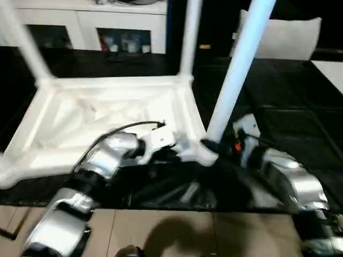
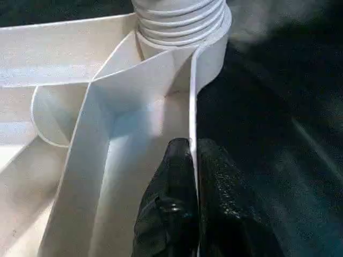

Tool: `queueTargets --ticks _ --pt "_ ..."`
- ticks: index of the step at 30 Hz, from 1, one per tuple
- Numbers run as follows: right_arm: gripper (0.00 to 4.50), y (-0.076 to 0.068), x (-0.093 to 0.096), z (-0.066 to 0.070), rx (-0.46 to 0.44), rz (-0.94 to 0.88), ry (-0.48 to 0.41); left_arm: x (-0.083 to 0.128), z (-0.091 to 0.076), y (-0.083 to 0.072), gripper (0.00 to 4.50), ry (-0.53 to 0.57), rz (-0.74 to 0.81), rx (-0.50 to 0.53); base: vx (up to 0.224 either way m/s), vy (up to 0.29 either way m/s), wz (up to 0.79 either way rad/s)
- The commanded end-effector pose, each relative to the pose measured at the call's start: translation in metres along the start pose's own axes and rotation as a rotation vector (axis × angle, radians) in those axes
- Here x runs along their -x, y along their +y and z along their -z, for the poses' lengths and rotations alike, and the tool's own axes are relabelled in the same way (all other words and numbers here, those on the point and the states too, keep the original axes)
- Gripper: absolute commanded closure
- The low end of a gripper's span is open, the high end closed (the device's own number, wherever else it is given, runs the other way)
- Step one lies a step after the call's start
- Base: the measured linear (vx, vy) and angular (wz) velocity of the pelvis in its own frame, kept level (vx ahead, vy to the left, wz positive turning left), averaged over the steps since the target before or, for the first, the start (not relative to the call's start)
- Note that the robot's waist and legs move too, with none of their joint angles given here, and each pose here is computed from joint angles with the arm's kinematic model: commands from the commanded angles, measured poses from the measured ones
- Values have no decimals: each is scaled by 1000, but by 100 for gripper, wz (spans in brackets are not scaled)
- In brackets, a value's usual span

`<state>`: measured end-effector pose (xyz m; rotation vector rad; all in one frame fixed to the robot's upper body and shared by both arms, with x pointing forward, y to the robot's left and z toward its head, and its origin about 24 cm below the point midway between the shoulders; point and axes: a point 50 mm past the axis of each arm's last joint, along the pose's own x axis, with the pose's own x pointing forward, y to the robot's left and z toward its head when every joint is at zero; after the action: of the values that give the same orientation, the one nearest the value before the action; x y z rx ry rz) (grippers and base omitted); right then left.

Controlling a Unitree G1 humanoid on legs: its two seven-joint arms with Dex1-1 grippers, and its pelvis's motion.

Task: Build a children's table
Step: Rotate leg to tighten

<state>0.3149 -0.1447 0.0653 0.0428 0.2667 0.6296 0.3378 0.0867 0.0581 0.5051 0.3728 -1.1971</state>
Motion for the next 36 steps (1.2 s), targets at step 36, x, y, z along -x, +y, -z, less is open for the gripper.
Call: queueTargets --ticks 36 --pt "108 -19 65 -10 312 -564 36 25 17 -18 450 -17 357 -242 0 0 0"
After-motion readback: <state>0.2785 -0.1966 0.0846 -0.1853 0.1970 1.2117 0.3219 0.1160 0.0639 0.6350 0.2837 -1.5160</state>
